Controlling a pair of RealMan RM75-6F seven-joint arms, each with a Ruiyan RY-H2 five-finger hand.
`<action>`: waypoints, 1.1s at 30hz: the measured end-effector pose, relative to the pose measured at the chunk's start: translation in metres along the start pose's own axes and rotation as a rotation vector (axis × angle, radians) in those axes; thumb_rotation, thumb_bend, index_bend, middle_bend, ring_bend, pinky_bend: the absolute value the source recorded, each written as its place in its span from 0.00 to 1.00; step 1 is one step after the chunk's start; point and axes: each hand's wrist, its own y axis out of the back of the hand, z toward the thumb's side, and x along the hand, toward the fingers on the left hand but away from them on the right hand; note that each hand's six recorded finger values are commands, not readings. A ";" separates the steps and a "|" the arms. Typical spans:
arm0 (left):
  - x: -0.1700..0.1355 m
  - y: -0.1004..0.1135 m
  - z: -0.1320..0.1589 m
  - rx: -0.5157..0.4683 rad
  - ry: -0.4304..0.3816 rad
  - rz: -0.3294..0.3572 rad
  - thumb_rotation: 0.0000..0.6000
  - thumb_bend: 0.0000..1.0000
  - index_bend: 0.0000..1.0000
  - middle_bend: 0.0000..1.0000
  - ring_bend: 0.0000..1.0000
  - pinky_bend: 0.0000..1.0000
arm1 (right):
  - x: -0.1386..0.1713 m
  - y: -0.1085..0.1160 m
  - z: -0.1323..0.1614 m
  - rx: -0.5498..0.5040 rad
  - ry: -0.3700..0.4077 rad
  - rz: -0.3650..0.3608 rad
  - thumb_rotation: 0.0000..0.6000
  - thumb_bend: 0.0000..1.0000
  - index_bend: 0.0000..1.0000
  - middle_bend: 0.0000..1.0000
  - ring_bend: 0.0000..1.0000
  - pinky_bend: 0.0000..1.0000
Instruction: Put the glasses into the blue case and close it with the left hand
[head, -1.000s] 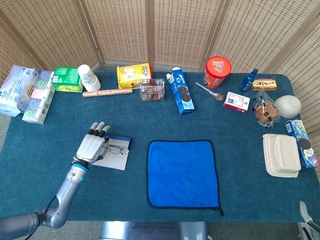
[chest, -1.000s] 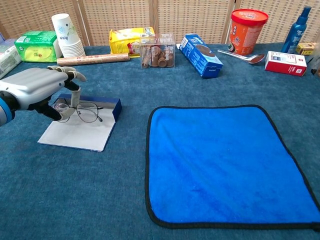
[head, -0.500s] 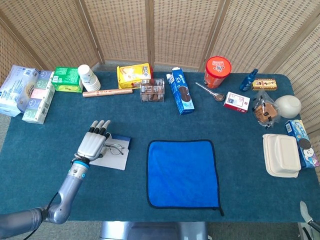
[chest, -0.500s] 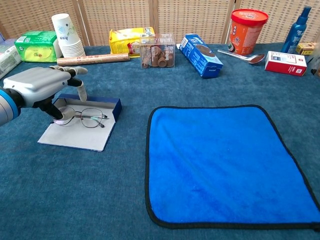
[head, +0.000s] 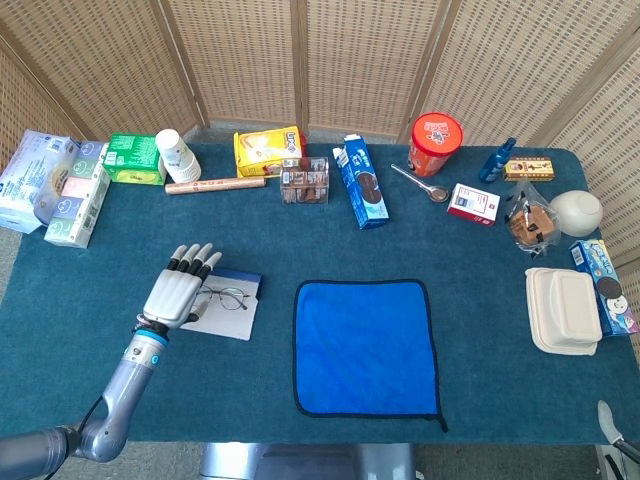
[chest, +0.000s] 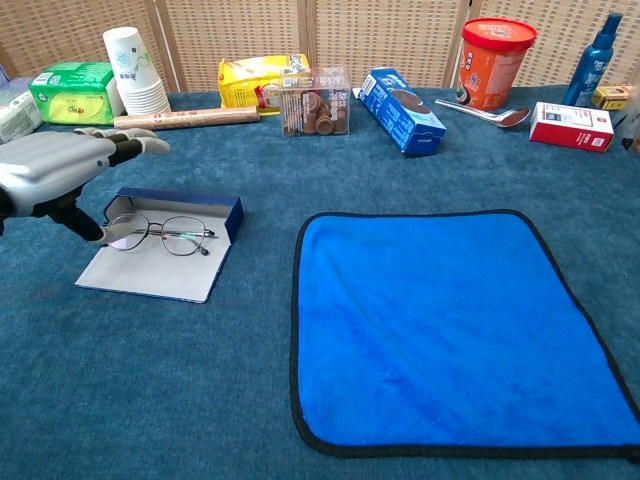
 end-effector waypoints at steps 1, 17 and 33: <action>0.000 -0.001 -0.002 0.004 0.006 0.000 0.94 0.29 0.00 0.00 0.00 0.00 | 0.000 0.000 0.000 -0.001 0.001 0.000 0.67 0.33 0.04 0.13 0.00 0.11; 0.009 -0.014 -0.042 0.064 0.103 -0.022 0.89 0.28 0.00 0.00 0.00 0.00 | -0.001 -0.002 0.002 -0.005 0.005 0.005 0.67 0.33 0.04 0.13 0.00 0.11; 0.031 -0.015 -0.033 0.052 0.113 -0.004 0.89 0.28 0.00 0.00 0.00 0.00 | -0.002 -0.002 0.002 -0.003 0.002 0.006 0.67 0.33 0.04 0.13 0.00 0.11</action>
